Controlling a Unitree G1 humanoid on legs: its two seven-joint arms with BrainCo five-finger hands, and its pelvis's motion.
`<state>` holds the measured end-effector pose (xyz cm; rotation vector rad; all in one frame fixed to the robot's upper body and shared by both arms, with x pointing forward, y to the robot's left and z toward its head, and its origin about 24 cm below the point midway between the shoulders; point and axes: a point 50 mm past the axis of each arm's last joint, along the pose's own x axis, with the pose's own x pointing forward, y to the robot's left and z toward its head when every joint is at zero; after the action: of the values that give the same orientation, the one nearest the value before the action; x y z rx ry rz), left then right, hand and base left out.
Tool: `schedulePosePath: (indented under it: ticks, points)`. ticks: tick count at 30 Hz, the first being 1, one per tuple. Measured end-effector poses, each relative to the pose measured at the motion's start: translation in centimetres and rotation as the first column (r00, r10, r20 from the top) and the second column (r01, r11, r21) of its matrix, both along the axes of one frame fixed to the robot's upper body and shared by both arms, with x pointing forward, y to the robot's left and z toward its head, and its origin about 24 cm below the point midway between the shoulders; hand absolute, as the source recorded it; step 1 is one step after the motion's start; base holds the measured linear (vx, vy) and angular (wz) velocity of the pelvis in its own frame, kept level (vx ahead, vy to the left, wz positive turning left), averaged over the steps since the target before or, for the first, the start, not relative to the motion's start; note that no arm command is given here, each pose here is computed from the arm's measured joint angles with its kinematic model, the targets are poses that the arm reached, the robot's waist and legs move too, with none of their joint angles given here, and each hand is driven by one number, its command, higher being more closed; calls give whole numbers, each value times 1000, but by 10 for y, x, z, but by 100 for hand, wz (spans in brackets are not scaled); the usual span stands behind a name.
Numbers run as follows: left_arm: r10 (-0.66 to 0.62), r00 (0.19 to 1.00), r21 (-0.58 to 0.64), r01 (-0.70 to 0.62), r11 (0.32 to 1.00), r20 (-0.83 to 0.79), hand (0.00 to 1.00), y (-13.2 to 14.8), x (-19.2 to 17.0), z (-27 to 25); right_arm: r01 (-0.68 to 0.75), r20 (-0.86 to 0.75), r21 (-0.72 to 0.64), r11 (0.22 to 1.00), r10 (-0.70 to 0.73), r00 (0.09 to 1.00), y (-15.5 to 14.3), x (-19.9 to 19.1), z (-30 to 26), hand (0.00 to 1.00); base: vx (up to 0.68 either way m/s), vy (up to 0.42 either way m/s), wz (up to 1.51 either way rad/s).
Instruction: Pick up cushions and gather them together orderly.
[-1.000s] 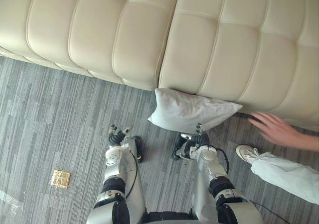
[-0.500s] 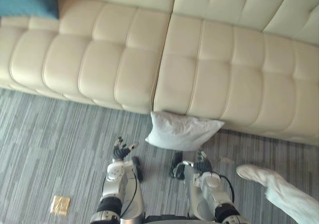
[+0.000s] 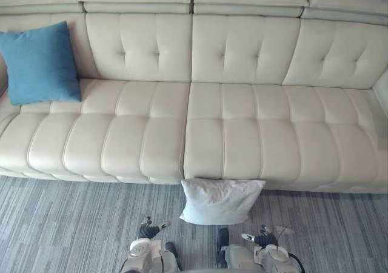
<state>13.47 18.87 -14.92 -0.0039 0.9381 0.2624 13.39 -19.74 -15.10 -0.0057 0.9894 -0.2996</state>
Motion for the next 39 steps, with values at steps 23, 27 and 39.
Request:
schedulePosePath:
  ticks: [23,27,39]
  points:
    - [24,1000,-14,-24,1000,-12,0,-4,-10,-3,-6,-85,-52,999,1,996,-19,-14,-4,0,32,-115,-18]
    - [10,1000,-19,-10,1000,-17,0,-5,-9,-3,39,-93,-38,999,-42,995,-17,-21,-6,0,205,101,-26]
    - [-30,998,-2,30,1000,-53,0,1,-15,-5,24,-58,-6,1000,-24,998,-10,-7,-4,0,88,55,24]
